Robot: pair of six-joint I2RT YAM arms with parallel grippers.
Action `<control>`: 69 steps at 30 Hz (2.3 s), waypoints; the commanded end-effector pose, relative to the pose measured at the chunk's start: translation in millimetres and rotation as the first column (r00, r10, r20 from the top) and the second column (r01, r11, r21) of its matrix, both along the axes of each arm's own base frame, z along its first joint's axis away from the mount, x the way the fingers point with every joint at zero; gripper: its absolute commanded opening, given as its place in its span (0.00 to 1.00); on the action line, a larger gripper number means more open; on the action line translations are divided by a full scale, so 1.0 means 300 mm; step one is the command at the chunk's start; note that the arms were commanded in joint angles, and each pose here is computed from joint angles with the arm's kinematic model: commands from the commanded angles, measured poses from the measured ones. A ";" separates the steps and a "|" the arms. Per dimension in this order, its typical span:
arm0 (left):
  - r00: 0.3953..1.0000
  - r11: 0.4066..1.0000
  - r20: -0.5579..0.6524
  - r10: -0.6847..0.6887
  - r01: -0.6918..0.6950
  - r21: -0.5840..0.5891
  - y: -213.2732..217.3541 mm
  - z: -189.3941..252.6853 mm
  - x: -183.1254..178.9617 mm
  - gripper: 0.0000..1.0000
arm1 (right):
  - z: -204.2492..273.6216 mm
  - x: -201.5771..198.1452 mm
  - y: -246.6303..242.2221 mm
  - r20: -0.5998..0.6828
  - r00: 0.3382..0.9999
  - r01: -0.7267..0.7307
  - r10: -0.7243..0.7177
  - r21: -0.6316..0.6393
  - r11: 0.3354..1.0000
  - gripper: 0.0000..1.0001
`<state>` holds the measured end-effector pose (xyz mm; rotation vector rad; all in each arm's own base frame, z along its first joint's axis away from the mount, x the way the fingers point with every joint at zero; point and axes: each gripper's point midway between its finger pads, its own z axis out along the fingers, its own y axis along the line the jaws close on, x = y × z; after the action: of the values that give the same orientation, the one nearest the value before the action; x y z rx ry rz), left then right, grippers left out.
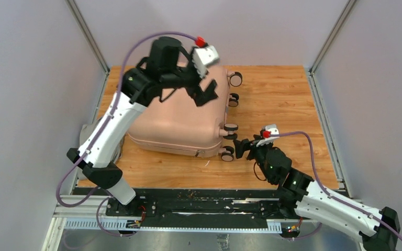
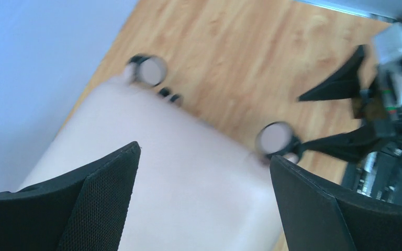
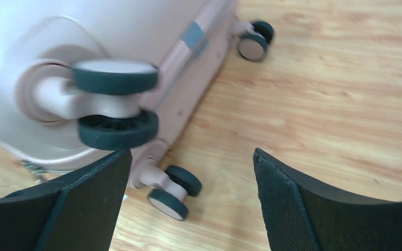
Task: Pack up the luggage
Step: Move the luggage to the center of the board, then reset both arms
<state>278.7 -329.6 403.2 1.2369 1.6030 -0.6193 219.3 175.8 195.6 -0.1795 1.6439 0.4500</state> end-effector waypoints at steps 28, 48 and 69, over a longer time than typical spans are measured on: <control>0.551 0.557 -0.188 0.813 -0.830 -0.024 1.163 -0.803 0.380 1.00 | -0.198 0.240 -0.767 -0.134 0.564 0.775 -0.815 -0.256 0.578 0.95; 0.638 0.638 -0.126 0.760 -0.769 -0.046 0.960 -1.041 0.355 1.00 | -0.371 0.288 -0.932 -0.136 0.498 0.790 -0.856 -0.335 0.513 0.93; 0.574 0.573 0.101 0.813 -0.756 -0.315 1.005 -0.991 0.245 1.00 | -0.362 0.378 -0.758 -0.011 0.757 0.621 -0.653 -0.297 0.725 1.00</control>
<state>357.3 -20.1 86.4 0.2464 1.7882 -0.0521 327.6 -64.1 69.2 0.2996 1.8501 -0.3574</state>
